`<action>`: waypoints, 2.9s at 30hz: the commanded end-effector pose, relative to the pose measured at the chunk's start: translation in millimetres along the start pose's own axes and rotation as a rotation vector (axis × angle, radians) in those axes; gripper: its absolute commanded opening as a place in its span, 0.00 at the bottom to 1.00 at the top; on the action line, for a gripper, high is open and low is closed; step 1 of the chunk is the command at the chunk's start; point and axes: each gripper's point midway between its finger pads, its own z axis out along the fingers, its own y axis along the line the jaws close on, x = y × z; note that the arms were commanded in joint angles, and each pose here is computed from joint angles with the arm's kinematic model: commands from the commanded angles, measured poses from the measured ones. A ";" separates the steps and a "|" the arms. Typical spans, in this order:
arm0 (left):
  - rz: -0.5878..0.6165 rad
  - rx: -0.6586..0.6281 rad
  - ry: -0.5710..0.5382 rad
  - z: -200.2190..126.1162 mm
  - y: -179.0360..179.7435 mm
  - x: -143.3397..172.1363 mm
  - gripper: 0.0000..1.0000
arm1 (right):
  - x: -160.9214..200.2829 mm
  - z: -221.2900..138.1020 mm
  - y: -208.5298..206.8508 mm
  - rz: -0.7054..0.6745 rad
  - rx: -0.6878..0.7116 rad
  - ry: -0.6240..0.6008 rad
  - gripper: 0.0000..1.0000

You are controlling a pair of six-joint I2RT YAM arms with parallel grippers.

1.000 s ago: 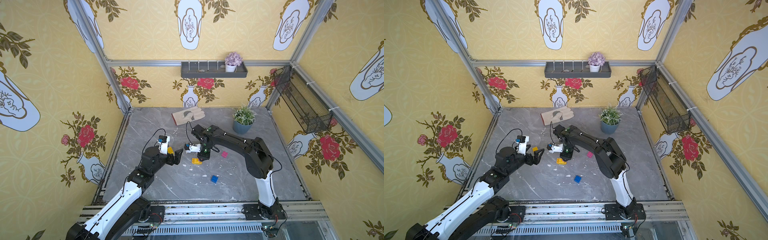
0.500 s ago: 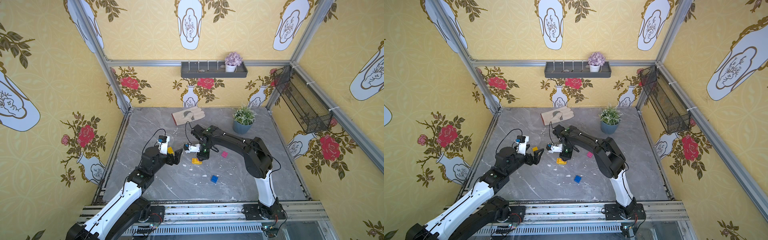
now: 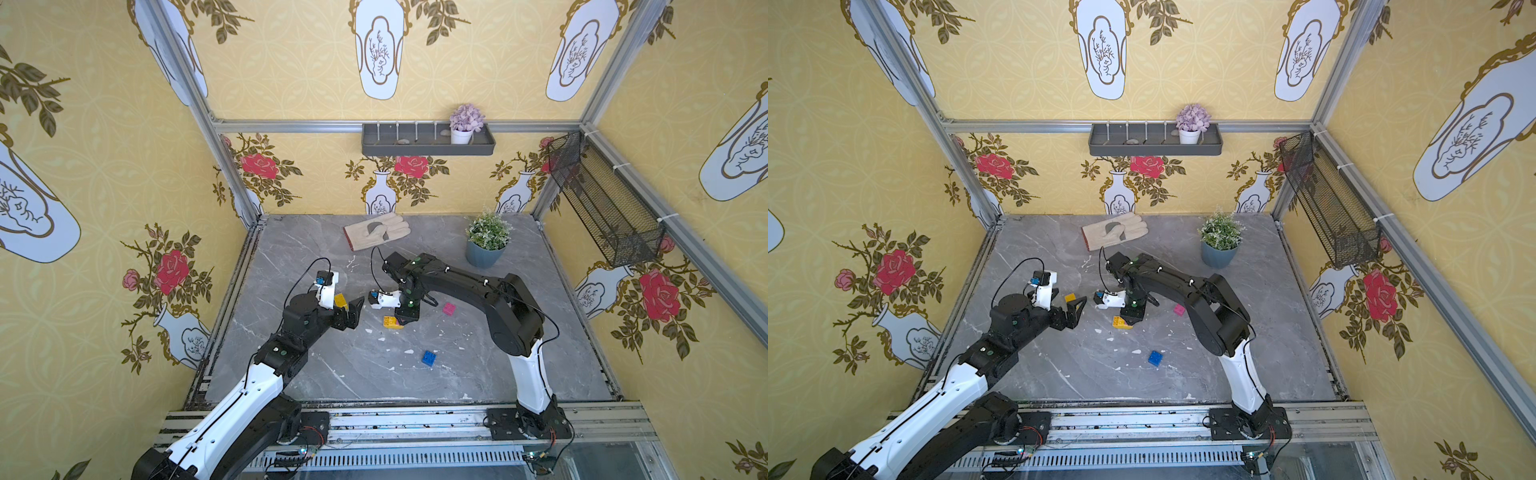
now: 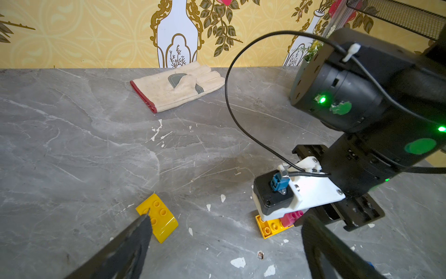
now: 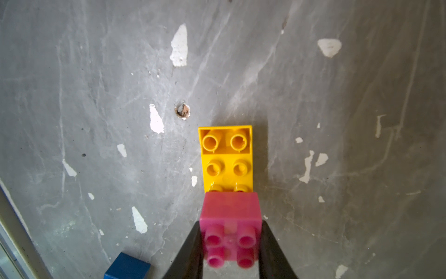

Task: Assemble the letter s with lego
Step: Assemble the lego brick with the lego brick.

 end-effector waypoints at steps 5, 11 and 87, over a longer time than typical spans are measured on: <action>0.014 -0.007 -0.003 -0.7 1.4 0.2 0.99 | -5.2 5.2 -0.6 -0.025 -0.005 -0.007 0.14; 0.013 -0.007 -0.001 -0.6 1.5 0.7 0.99 | -5.9 4.6 -0.2 -0.033 -0.002 -0.011 0.14; -0.030 -0.046 0.007 1.3 8.7 4.2 0.99 | 15.0 -3.7 19.1 0.093 -0.023 0.119 0.48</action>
